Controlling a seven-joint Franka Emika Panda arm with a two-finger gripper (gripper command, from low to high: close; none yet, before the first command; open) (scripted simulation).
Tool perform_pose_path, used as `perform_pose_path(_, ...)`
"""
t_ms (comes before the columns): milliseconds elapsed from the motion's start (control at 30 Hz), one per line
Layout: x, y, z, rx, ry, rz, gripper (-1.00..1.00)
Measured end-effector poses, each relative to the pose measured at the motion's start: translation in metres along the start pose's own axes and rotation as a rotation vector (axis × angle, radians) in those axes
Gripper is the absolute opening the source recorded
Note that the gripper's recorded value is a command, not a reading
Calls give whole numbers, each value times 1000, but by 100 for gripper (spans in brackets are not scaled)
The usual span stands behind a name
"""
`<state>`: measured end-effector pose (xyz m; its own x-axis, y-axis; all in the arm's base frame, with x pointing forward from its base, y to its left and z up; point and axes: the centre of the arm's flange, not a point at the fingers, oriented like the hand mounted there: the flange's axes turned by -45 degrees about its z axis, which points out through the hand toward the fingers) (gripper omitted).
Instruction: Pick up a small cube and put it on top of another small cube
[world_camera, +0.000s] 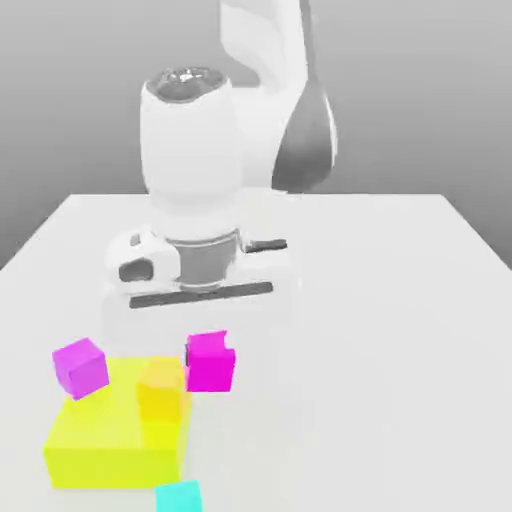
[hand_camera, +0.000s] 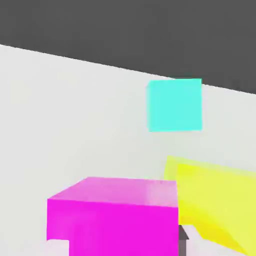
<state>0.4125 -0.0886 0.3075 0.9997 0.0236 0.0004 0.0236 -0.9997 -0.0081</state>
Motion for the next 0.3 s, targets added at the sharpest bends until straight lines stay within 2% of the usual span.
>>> perform_pose_path(67,-13,16,-1,-3,1,85,-100)
perform_pose_path(167,-16,21,32,-4,0,110,-100)
perform_pose_path(200,-17,21,44,-5,0,112,100)
perform_pose_path(300,-17,21,44,-5,0,112,100)
